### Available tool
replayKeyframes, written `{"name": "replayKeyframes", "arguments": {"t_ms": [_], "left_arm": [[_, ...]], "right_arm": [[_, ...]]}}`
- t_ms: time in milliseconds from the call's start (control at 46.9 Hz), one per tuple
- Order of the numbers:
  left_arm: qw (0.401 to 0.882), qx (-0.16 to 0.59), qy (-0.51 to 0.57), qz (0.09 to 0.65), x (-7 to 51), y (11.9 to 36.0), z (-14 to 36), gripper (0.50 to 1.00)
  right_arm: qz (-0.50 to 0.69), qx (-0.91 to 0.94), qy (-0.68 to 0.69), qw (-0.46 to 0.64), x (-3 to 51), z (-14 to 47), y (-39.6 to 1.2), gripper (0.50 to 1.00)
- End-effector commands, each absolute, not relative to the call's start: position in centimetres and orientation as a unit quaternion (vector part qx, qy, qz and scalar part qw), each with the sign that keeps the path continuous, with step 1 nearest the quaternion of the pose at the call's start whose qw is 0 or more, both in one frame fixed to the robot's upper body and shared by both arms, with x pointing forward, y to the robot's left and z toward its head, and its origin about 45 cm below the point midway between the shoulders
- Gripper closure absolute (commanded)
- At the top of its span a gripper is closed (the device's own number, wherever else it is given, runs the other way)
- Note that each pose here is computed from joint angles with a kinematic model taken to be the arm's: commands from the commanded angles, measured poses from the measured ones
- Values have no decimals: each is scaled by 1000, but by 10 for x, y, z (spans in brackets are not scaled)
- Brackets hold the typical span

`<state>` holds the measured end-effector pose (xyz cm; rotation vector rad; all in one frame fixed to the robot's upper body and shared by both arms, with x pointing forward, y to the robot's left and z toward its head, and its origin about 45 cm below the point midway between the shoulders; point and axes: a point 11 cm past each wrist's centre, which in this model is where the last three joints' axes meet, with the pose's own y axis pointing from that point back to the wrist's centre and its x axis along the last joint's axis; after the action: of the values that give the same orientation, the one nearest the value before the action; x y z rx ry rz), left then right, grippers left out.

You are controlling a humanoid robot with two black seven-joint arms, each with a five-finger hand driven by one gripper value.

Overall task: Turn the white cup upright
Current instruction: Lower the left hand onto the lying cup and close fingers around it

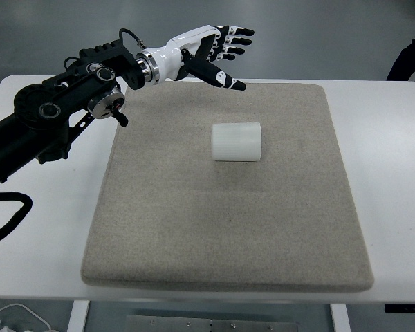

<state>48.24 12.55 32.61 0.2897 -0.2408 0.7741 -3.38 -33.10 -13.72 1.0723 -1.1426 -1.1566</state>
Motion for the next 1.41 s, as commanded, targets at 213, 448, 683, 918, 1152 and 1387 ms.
{"name": "replayKeyframes", "arguments": {"t_ms": [213,448,683,918,1152,1387], "left_arm": [[900,260,-151,316,471,123,314,512],[881,331,-186,283,467,124,309,512],[863,360,-221,276,468,120,308,512],[857,380,-232,259,464,115,300,514],[863,381,-237,232,454,91,290,514],[858,388,-249,228,453,83,285,519]], "right_arm": [[-491,455,-486,562,-34,-137,-331,570],[-491,455,-485,562,-34,-137,-331,570],[-491,455,-485,562,-34,-137,-331,570],[-491,455,-486,562,-34,-137,-331,570],[-491,455,-485,562,-34,-137,-331,570],[-491,456,-485,563,-34,-137,-331,570]]}}
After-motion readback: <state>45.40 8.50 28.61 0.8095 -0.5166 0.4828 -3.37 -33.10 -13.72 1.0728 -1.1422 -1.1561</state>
